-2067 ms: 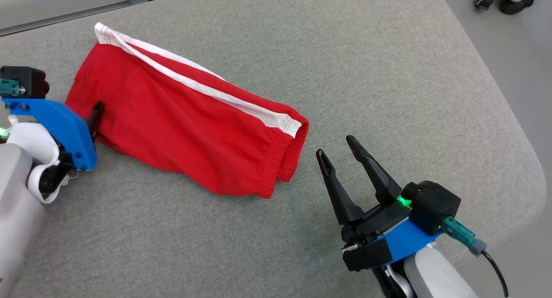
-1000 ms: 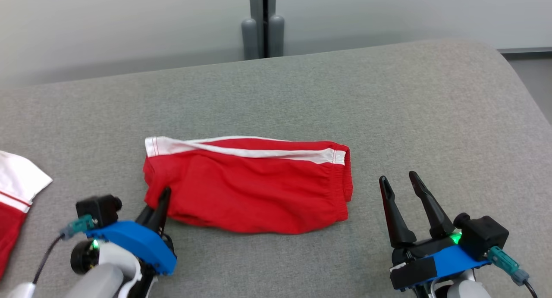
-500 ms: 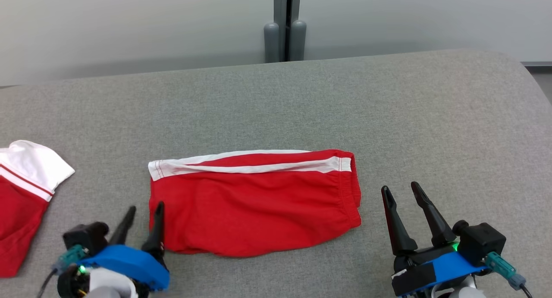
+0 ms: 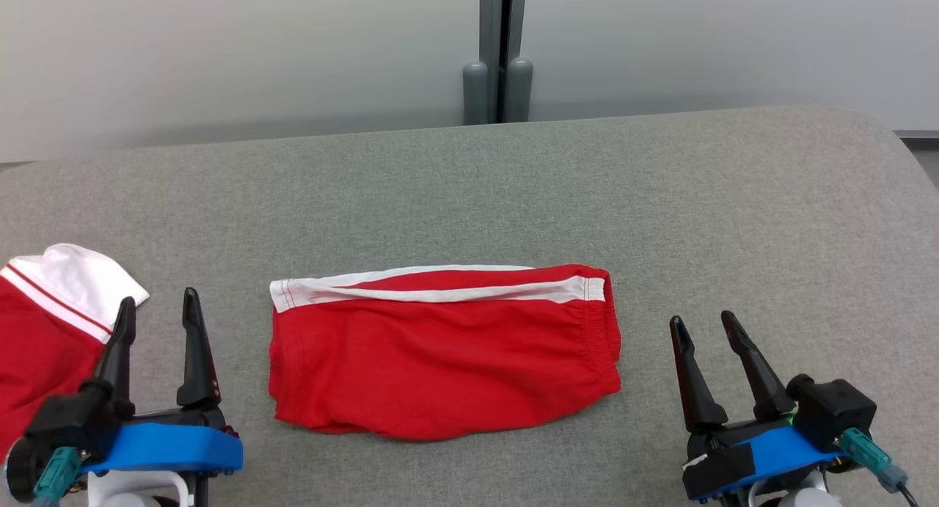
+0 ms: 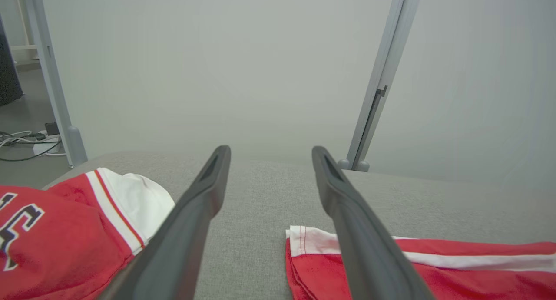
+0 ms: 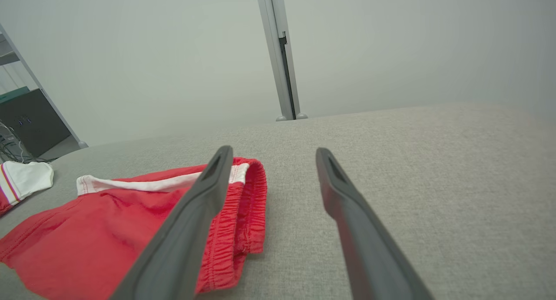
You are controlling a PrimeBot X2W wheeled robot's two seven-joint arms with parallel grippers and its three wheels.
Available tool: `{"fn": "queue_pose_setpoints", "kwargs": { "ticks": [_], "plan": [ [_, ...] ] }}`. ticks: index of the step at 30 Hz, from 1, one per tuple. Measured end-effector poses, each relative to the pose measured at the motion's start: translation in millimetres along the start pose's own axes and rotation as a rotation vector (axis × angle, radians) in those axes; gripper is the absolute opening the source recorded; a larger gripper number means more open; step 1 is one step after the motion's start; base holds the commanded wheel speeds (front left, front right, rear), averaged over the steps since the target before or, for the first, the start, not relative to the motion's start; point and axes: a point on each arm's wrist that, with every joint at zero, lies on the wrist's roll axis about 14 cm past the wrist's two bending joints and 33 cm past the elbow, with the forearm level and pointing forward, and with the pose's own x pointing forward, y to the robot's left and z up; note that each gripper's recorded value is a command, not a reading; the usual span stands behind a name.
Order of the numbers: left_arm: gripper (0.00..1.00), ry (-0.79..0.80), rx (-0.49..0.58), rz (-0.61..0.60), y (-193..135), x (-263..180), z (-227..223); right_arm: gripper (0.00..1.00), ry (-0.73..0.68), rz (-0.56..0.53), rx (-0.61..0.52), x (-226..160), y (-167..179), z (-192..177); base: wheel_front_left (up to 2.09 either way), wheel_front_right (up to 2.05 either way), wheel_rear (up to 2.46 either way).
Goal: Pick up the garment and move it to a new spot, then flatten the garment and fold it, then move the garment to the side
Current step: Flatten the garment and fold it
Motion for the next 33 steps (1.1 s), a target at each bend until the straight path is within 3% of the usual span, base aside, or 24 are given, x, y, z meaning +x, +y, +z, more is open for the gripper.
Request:
{"fn": "queue_pose_setpoints", "kwargs": {
  "ticks": [9,33],
  "plan": [
    [1.00,0.009,0.115,0.048,18,-30,-7,1.00,-0.008,-0.001,-0.031,-5,-1,4,0.00,0.00,0.00],
    [1.00,0.081,0.169,0.066,26,-55,-30,1.00,0.061,0.041,-0.073,-18,12,-17,0.00,0.00,0.00]
  ]
}}
